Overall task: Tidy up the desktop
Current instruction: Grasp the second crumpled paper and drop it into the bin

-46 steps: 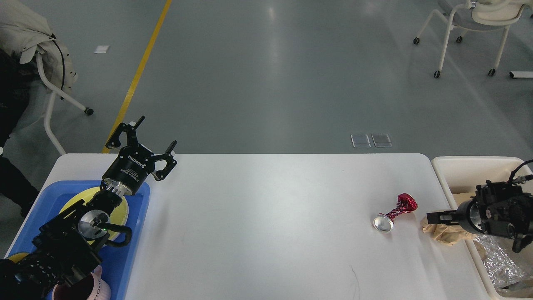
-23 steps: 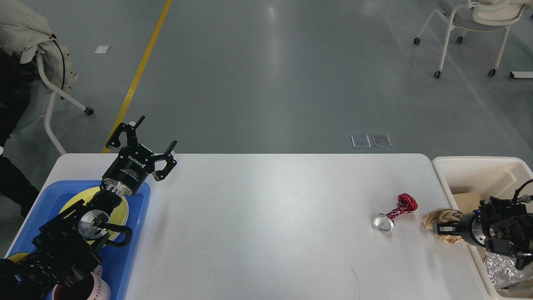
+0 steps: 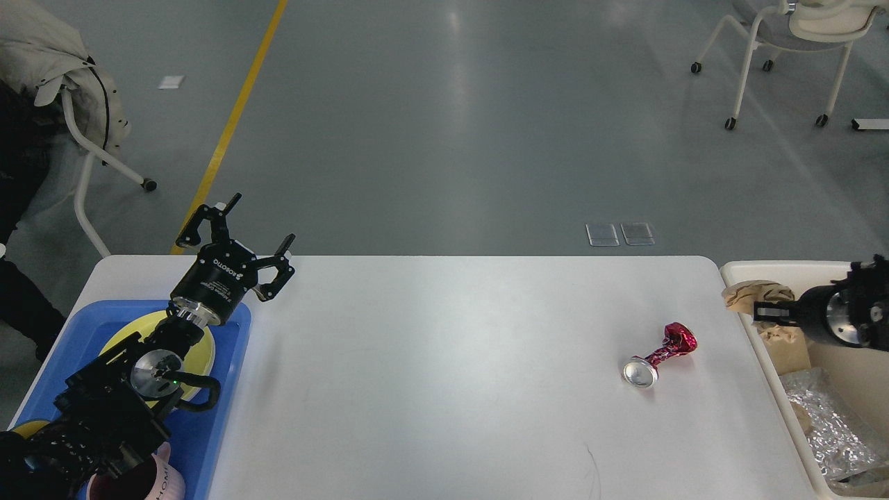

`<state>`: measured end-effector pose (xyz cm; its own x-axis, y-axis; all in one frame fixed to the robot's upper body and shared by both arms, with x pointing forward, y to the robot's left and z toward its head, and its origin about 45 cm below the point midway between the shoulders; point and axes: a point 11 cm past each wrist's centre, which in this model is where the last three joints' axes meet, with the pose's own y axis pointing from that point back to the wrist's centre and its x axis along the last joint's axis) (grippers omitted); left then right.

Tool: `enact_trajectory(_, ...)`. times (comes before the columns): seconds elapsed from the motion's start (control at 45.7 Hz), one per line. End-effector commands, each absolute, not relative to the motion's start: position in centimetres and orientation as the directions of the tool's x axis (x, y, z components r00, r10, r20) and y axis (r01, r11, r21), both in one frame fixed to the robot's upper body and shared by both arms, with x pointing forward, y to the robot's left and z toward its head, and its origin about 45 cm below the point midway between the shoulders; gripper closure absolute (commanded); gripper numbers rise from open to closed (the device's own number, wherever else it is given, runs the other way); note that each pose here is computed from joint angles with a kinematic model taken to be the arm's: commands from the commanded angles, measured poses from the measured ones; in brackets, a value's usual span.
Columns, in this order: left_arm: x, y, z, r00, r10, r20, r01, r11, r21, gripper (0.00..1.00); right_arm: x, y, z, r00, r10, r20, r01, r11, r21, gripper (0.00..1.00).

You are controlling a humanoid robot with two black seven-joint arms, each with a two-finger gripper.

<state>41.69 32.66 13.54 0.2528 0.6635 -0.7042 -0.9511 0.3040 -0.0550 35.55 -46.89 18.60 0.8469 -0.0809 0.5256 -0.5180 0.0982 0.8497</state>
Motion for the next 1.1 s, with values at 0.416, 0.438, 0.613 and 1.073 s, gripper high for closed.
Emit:
enact_trajectory(0.416,41.7,32.7,13.5,0.253,0.664,-0.704,-0.951,0.304,-0.055,0.0,34.0,-34.4,47.8,0.935,0.015,0.355,-0.341,-0.25,0.906,1.0)
enact_trajectory(0.438,41.7,32.7,13.5,0.253,0.664,-0.704,-0.951,0.304,-0.055,0.0,34.0,-34.6,47.7,0.935,0.018,0.354,-0.34,-0.241,0.909,1.0)
enact_trajectory(0.613,41.7,32.7,13.5,0.253,0.664,-0.704,-0.951,0.304,-0.055,0.0,34.2,-37.6,45.9,0.947,0.043,0.319,-0.312,-0.119,0.943,1.0)
enact_trajectory(1.073,41.7,32.7,13.5,0.253,0.664,-0.704,-0.951,0.304,-0.055,0.0,34.2,-59.0,23.2,0.922,0.062,0.381,-0.372,0.409,0.833,1.0)
